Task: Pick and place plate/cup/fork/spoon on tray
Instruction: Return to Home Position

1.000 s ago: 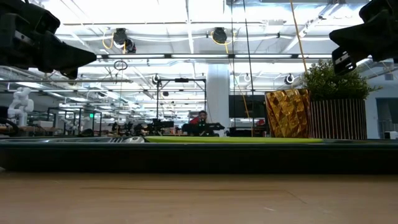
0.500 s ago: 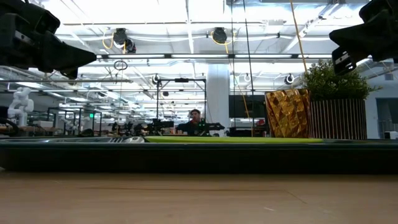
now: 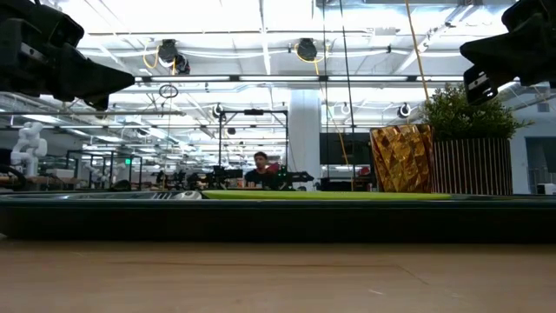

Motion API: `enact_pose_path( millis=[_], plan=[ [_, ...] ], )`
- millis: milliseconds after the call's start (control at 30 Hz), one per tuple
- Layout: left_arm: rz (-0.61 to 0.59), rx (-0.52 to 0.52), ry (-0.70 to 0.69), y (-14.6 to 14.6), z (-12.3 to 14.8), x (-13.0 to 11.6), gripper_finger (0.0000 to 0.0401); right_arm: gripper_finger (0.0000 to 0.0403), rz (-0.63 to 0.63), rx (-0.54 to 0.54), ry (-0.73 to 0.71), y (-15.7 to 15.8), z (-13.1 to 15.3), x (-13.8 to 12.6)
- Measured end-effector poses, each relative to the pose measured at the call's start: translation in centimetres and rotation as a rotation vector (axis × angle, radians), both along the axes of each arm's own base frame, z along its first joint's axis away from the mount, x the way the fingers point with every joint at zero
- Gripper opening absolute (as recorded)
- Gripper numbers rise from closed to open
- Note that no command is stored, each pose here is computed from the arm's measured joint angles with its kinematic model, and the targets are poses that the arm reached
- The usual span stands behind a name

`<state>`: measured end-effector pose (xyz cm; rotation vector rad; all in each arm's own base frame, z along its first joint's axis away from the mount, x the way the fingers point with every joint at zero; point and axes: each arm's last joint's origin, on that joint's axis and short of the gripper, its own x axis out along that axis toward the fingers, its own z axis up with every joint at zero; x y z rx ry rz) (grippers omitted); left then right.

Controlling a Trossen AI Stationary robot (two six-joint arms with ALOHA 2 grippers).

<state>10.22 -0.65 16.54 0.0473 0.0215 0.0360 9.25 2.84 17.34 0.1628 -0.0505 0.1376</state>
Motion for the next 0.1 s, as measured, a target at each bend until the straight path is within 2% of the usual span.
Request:
enact_pose_path(
  millis=[100],
  plan=[
    [0.000, 0.000, 0.000, 0.00, 0.00, 0.00, 0.0035, 0.0000, 0.000, 0.000, 0.000, 0.00, 0.00, 0.00]
  ],
)
